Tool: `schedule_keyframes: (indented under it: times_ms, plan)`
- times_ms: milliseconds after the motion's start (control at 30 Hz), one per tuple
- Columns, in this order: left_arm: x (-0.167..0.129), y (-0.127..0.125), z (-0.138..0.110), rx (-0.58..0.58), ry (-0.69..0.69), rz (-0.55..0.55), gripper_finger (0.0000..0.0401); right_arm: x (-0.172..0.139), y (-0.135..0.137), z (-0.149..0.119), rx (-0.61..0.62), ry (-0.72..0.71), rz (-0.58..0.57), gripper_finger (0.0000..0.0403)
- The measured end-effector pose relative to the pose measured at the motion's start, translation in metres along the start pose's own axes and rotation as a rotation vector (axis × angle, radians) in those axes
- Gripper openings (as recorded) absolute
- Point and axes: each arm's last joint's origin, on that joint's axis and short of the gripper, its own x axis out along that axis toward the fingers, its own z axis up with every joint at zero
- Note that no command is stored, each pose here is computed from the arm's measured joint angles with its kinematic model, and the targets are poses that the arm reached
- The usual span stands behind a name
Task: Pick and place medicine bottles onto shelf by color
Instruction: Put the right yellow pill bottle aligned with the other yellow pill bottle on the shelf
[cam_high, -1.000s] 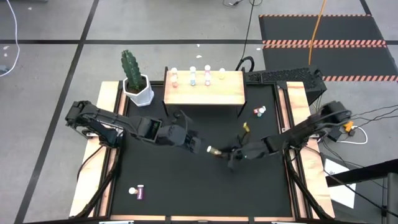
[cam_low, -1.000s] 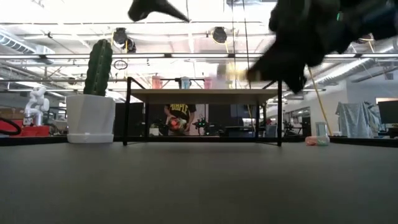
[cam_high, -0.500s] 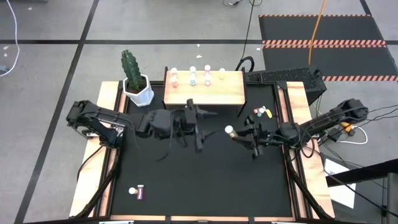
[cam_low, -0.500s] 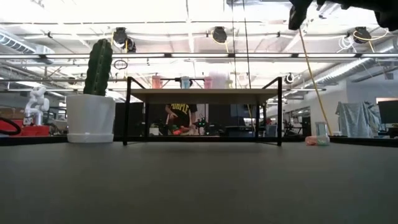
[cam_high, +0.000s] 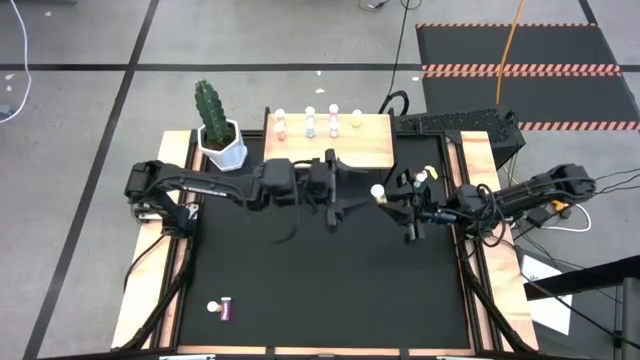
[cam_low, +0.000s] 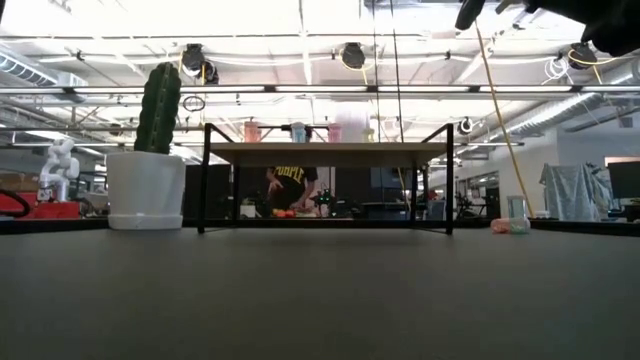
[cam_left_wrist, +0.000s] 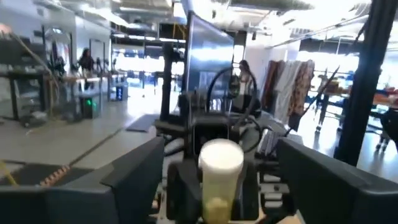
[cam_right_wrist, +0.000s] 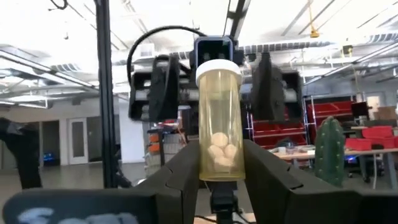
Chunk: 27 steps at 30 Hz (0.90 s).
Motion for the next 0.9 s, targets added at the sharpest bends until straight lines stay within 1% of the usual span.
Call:
schedule_keyframes:
  times_ms: [33,100,167,233,300,400,467,567,633,700,800,900]
  plan:
    - [0.003,0.002,-0.004,-0.01,-0.006,-0.003,0.032,0.0,-0.001,0.0,-0.004,-0.003,-0.006,0.0104]
    - [0.007,0.005,-0.005,-0.029,-0.023,-0.003,0.033,0.0,-0.004,0.001,-0.007,-0.012,-0.015,0.0104]
    - [0.008,0.007,-0.004,-0.046,-0.019,-0.001,0.0331,0.001,-0.005,0.002,-0.017,-0.018,-0.022,0.0104]
    - [0.012,0.009,-0.006,-0.036,-0.029,0.004,0.0324,0.001,-0.007,0.002,-0.051,-0.018,-0.031,0.0104]
    - [0.014,0.011,-0.009,-0.035,-0.009,0.01,0.0311,0.001,-0.009,0.002,-0.074,-0.018,-0.041,0.0104]
    - [0.021,0.015,-0.01,-0.034,-0.022,0.017,0.0288,0.001,-0.012,0.002,-0.08,-0.019,-0.052,0.0104]
    - [0.024,0.016,-0.011,-0.038,-0.025,0.014,0.0274,0.001,-0.012,0.002,-0.083,-0.02,-0.036,0.0104]
    - [0.029,0.019,-0.019,-0.038,-0.011,0.019,0.0258,0.001,-0.013,0.002,-0.085,-0.02,-0.039,0.0105]
    - [0.03,0.02,-0.023,-0.035,0.001,0.022,0.0254,0.001,-0.014,0.003,-0.085,-0.026,-0.04,0.0105]
    - [0.03,0.023,-0.021,-0.031,-0.024,0.023,0.0254,0.001,-0.013,0.004,-0.083,-0.039,-0.039,0.0105]
    - [0.03,0.024,-0.018,-0.031,-0.04,-0.008,0.0254,0.001,-0.013,0.007,-0.077,-0.071,-0.039,0.0105]
    - [0.03,0.025,-0.018,-0.035,-0.041,-0.02,0.0246,0.001,-0.015,0.007,-0.082,-0.07,-0.044,0.0105]
